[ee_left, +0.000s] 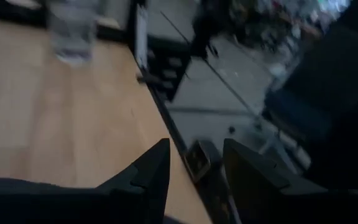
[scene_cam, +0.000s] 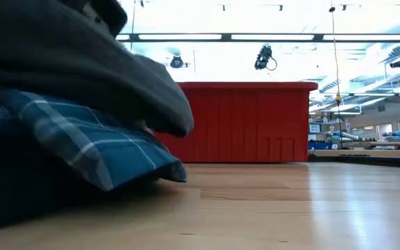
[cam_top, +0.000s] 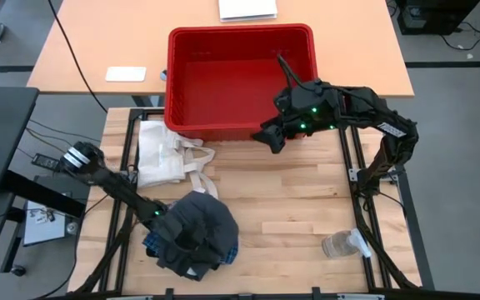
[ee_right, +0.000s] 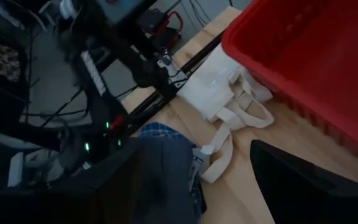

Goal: Fold laundry
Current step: Remove the gray shorts from the red bin

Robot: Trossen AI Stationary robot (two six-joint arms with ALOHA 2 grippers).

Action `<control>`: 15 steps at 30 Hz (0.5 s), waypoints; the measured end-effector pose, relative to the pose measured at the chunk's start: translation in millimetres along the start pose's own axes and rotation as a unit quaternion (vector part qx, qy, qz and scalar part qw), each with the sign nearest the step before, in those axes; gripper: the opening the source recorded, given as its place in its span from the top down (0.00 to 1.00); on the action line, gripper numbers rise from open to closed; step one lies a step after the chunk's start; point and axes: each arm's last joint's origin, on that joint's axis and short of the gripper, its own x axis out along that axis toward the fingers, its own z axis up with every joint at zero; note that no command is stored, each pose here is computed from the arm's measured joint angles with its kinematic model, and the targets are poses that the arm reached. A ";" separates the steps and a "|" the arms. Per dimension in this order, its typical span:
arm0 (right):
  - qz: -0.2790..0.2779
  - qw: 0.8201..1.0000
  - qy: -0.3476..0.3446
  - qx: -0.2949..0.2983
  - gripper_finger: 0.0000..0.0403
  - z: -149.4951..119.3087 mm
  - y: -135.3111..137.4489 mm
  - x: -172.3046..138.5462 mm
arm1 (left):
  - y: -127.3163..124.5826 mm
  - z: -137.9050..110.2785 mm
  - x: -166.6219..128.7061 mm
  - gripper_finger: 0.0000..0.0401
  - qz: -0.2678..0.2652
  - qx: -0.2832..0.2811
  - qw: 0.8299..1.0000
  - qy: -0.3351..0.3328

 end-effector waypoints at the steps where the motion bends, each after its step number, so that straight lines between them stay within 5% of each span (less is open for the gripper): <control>1: 0.003 1.000 0.001 -0.003 0.26 -1.2 1.7 -0.3 | -1.3 5.5 -4.1 0.62 0.007 -0.006 1.000 -0.009; 5: 0.019 1.000 -0.003 -0.022 0.26 -4.0 8.8 -1.0 | -5.5 11.2 -14.3 0.62 0.046 -0.010 0.999 -0.010; 15: 0.066 0.996 -0.024 -0.047 0.26 -6.2 24.2 -3.3 | 18.4 -34.7 11.1 0.62 0.128 -0.005 0.989 0.075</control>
